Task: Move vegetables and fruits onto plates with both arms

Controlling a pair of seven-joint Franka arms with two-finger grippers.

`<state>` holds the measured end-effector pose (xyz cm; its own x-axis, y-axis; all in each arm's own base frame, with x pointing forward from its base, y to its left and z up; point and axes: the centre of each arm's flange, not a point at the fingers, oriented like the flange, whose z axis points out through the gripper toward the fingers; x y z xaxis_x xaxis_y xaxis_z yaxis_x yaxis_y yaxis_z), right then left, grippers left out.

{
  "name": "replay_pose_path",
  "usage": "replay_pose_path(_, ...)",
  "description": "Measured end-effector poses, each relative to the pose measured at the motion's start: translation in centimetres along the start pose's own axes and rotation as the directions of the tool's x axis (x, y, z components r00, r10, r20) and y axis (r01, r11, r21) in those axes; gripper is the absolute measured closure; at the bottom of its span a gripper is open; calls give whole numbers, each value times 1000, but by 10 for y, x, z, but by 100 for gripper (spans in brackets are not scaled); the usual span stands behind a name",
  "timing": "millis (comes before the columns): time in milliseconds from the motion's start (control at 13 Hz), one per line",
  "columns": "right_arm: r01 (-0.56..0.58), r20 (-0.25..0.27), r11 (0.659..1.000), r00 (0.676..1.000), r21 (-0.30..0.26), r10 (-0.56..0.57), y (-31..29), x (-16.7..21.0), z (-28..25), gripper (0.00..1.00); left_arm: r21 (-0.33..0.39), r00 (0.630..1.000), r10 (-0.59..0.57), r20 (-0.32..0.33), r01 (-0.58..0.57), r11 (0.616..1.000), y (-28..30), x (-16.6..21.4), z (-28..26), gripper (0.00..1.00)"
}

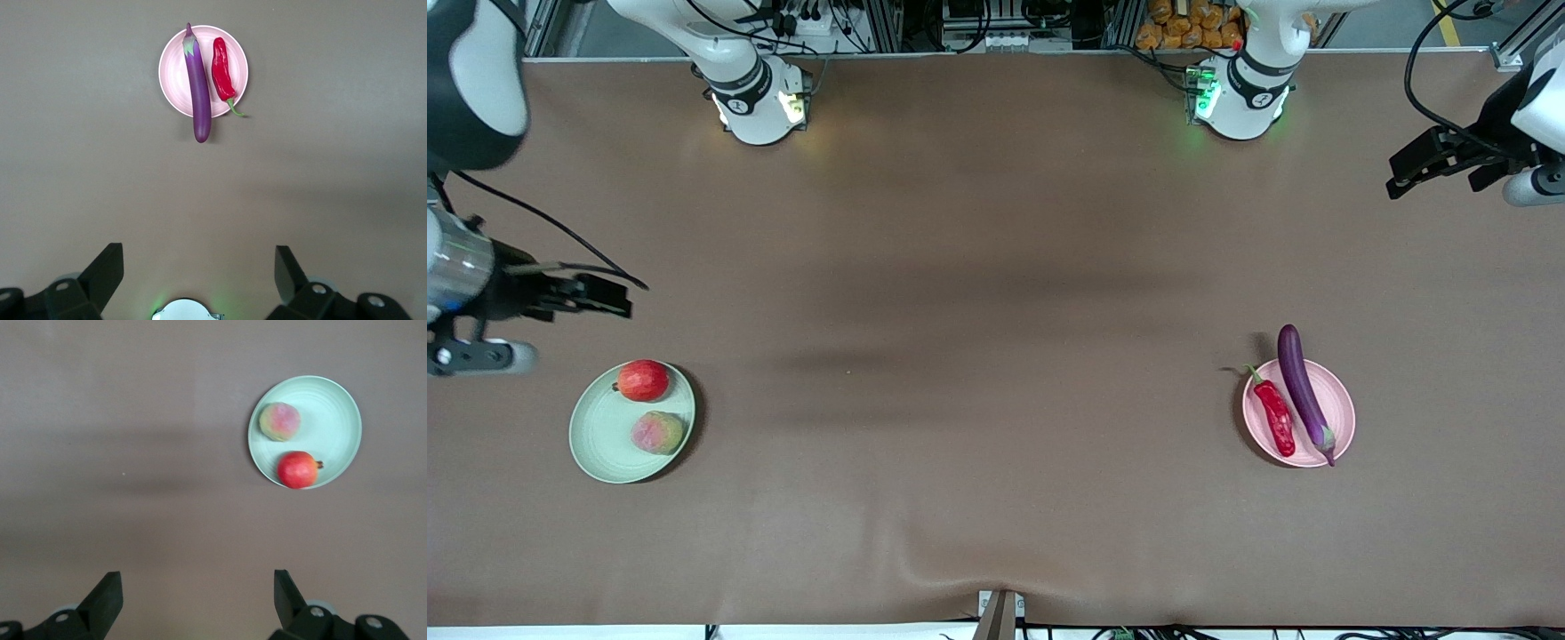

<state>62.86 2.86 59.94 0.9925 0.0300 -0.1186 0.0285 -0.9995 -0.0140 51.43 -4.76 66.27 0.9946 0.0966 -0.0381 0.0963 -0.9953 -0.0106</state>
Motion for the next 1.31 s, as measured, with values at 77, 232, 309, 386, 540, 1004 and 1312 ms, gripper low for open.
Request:
replay_pose_path(77,1,-8,1000,1000,0,-1,9,-13,-9,0,1,1000,-2,3,2,1000,-1,-1,-1,0)
replay_pose_path(232,2,-33,1000,999,-5,-3,10,-48,-34,0,3,1000,0,10,0,1000,1,-3,-1,0)
replay_pose_path(309,5,-49,1000,999,-8,-5,8,-67,-46,0,3,1000,-1,10,1,1000,1,-3,-1,0)
replay_pose_path(386,6,-64,1000,998,-11,-7,6,-85,-57,0,3,1000,-1,11,1,1000,2,-3,-1,0)
replay_pose_path(540,11,-81,1000,997,-15,-12,2,-108,-68,0,3,1000,-1,11,1,1000,2,-3,-2,0)
replay_pose_path(1004,11,-77,1000,997,-18,-13,1,-115,-43,0,-1,1000,0,-11,0,1000,2,-4,-12,0)
replay_pose_path(1312,11,-97,1000,995,-18,-12,1,-114,-45,0,-1,1000,4,-14,-4,1000,4,-5,-14,0)
